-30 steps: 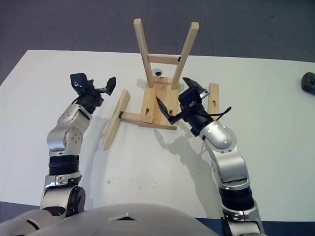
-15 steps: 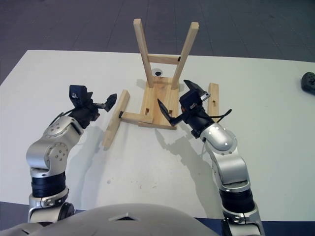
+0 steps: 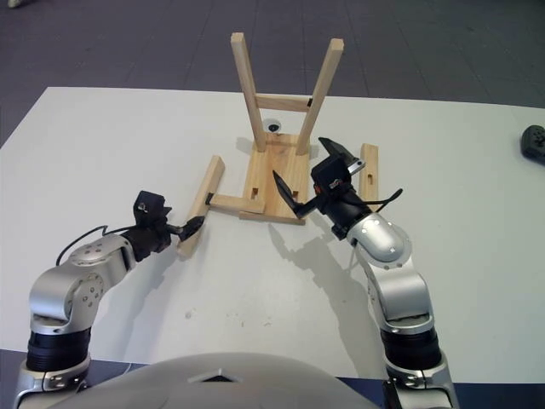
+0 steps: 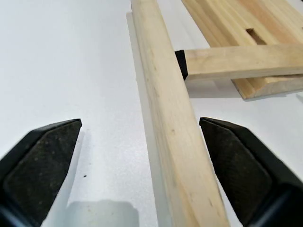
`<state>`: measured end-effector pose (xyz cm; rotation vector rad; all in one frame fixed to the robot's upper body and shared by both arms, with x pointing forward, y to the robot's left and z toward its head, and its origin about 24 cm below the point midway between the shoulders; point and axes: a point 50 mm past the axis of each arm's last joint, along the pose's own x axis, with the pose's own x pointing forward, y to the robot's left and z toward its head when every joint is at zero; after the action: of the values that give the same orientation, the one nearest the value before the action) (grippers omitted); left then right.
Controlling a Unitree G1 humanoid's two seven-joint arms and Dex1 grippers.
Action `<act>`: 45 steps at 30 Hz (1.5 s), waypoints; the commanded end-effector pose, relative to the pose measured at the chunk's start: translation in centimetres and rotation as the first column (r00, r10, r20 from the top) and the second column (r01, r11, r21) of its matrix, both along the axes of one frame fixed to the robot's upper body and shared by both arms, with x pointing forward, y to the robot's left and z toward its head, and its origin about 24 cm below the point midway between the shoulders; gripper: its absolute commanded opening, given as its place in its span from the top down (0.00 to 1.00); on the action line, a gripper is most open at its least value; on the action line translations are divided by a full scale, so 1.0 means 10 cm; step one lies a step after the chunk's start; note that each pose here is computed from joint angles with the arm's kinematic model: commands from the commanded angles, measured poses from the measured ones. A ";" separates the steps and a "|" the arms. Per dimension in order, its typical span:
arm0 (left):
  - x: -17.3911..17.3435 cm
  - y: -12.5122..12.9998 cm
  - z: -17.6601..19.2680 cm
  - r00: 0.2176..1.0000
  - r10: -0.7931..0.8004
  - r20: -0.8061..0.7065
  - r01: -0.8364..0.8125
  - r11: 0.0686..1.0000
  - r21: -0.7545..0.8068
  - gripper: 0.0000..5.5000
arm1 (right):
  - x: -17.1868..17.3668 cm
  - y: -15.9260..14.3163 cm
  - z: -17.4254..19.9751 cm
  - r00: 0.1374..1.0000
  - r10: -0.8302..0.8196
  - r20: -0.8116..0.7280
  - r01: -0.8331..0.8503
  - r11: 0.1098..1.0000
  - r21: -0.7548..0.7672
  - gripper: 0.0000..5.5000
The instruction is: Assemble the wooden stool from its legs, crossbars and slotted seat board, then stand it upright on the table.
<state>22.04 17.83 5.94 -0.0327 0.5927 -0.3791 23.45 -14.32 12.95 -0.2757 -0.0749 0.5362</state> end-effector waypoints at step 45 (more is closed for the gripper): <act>0.20 0.70 -0.03 0.935 0.356 -0.014 -0.342 0.887 -0.310 0.26 | -0.02 0.05 0.00 1.000 0.022 -0.008 -0.022 1.000 0.006 0.02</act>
<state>23.69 25.19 5.00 -0.4360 0.5039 -0.0856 23.40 -13.98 12.91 -0.2726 -0.0732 0.5529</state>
